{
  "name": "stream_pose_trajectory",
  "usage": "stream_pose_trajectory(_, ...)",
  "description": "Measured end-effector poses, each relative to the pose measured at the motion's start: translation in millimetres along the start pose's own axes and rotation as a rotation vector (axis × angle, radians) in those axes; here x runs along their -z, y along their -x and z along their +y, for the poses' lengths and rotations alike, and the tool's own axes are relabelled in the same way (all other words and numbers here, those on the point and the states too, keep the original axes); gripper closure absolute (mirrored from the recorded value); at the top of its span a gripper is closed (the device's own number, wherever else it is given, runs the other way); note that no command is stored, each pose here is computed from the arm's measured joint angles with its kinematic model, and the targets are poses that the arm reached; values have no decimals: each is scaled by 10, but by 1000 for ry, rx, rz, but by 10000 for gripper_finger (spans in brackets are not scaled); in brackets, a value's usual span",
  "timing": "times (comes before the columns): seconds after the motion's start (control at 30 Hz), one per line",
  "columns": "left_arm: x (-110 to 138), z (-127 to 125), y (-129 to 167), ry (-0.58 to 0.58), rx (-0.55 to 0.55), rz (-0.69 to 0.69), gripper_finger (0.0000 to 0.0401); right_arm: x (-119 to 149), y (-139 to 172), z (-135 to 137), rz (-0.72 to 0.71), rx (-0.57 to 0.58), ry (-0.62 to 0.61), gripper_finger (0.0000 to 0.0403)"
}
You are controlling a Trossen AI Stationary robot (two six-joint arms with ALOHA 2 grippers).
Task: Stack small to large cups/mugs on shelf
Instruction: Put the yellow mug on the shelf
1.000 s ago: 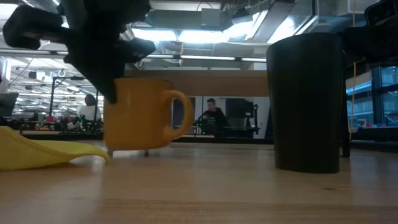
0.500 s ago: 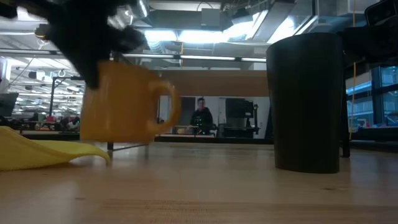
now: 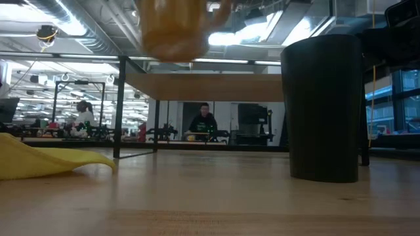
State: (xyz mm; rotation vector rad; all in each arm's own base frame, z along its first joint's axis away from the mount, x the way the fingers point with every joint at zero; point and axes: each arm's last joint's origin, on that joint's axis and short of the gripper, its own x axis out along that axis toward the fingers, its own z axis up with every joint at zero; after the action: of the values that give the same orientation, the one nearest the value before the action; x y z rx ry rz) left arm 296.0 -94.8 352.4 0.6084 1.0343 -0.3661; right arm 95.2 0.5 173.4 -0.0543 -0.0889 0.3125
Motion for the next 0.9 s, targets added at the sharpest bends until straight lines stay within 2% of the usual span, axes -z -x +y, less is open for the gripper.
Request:
stream_pose_trajectory(0.13, -33, 213, 72, -175, -48, 83, 387, 0, 0, 0, 0, 0, 1, 350)
stream_pose_trajectory(0.23, -70, 411, 57, -306, -76, 96, 387, -1, 0, 0, 0, 0, 1, 350)
stream_pose_trajectory(0.37, -23, 643, -96, -425, -47, 151, 387, 0, 0, 0, 0, 0, 0, 350)
stream_pose_trajectory(0.57, 101, 967, -261, -523, -46, 207, 387, 0, 0, 0, 0, 0, 1, 350)
stream_pose_trajectory(0.67, 132, 1092, -255, -562, -77, 175, 387, 0, 0, 0, 0, 1, 1, 350)
stream_pose_trajectory(0.9, 260, 1273, -237, -550, -56, 114, 387, -1, 0, 0, 0, 1, 1, 350)
